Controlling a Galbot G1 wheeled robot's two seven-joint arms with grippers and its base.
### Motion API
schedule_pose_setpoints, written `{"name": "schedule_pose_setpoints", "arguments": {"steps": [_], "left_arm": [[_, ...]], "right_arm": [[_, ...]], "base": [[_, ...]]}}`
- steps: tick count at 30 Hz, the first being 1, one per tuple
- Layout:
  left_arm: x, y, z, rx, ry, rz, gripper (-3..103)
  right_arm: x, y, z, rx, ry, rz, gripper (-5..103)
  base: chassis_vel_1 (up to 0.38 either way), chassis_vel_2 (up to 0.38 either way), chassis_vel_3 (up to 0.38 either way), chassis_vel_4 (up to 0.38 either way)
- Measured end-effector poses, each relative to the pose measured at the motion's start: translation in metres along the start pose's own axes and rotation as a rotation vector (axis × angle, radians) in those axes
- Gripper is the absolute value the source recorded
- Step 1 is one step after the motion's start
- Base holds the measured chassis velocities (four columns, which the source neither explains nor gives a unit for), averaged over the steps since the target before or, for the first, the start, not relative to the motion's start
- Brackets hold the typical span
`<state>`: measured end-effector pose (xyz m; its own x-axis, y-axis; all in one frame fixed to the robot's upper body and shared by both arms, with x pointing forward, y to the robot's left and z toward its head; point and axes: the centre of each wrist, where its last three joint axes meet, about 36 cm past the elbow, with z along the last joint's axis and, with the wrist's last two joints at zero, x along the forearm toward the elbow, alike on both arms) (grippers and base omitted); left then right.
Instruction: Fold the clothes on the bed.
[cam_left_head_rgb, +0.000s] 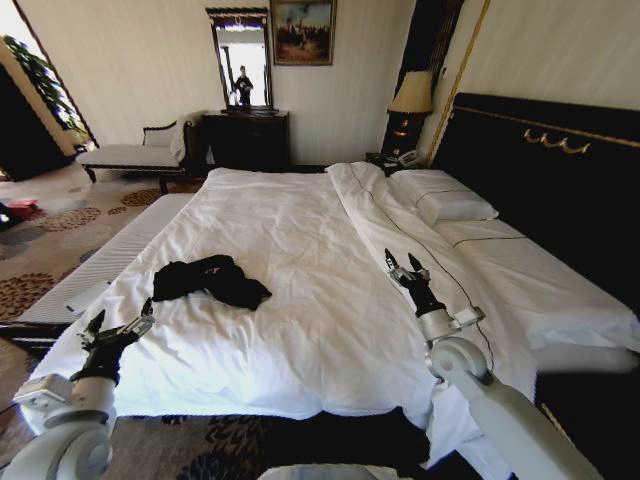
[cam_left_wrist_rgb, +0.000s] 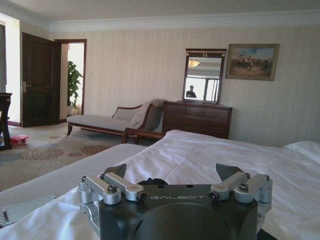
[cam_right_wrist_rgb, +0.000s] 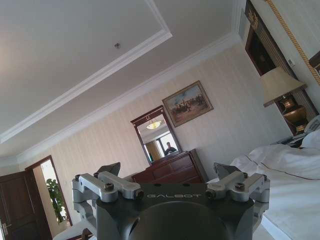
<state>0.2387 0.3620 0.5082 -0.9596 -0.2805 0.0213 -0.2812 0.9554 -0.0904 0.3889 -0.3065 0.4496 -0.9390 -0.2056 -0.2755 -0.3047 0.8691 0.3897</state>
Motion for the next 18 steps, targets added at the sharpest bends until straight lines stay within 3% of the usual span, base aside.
{"name": "schedule_pose_setpoints", "arguments": {"steps": [18], "left_arm": [[0.003, -0.003, 0.000, -0.004, 0.005, 0.010, 100]], "right_arm": [[0.015, 0.000, 0.000, 0.009, -0.003, 0.038, 100]], "base": [[0.000, 0.000, 0.000, 0.000]]}}
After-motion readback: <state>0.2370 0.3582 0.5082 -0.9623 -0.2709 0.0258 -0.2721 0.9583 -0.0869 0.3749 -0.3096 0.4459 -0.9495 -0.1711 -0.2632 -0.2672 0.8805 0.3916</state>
